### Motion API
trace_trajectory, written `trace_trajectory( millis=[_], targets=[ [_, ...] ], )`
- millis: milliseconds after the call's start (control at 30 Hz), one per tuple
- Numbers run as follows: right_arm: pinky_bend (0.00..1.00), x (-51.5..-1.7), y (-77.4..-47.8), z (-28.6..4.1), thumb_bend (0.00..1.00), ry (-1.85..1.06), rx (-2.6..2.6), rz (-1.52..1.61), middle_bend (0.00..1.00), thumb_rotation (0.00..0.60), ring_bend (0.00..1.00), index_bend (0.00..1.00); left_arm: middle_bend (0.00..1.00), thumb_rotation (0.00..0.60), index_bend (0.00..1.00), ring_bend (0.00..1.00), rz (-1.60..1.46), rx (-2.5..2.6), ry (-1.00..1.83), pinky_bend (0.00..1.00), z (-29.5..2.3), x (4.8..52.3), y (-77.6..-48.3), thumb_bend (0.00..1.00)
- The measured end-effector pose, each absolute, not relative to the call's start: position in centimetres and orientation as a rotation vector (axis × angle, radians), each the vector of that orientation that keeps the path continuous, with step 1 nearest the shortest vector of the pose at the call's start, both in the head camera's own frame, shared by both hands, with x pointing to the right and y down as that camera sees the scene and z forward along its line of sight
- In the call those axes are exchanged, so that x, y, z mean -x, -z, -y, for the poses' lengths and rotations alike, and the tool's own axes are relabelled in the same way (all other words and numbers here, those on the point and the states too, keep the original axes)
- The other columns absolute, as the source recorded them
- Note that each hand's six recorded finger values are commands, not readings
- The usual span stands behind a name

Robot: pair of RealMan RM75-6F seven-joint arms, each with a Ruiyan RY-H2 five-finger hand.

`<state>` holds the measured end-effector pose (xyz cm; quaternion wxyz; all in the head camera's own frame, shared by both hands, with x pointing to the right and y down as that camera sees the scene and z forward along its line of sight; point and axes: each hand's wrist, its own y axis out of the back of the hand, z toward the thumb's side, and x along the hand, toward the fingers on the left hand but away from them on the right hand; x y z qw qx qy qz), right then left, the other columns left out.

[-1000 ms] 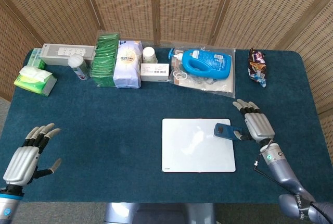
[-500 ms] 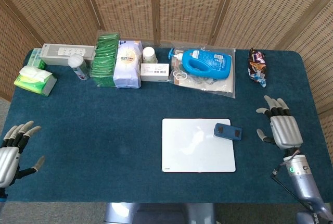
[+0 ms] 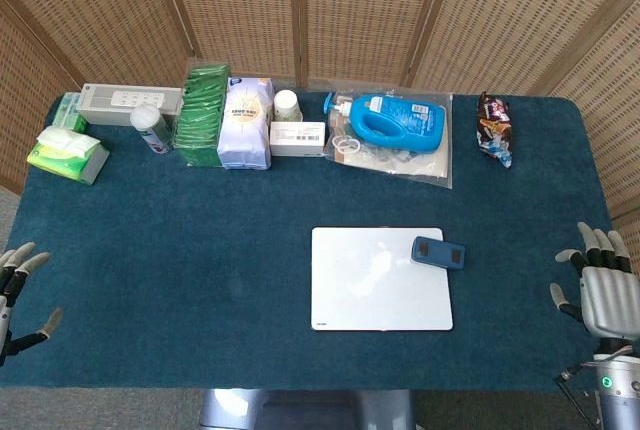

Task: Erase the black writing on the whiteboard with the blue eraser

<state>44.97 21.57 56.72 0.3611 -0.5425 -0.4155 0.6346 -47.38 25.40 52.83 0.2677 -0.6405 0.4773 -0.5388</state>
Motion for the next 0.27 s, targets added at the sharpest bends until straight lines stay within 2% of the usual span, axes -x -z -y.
trace_trajectory(
  millis=[267],
  targets=[
    [0.0, -44.9, -55.5, -23.2, 0.31, -1.625, 1.408, 1.09, 0.09, 0.6, 0.0, 0.4, 0.09, 0.6, 0.17, 0.0, -1.284, 1.751, 1.418, 0.0, -25.8, 46.5, -52.8, 0.38]
  ],
)
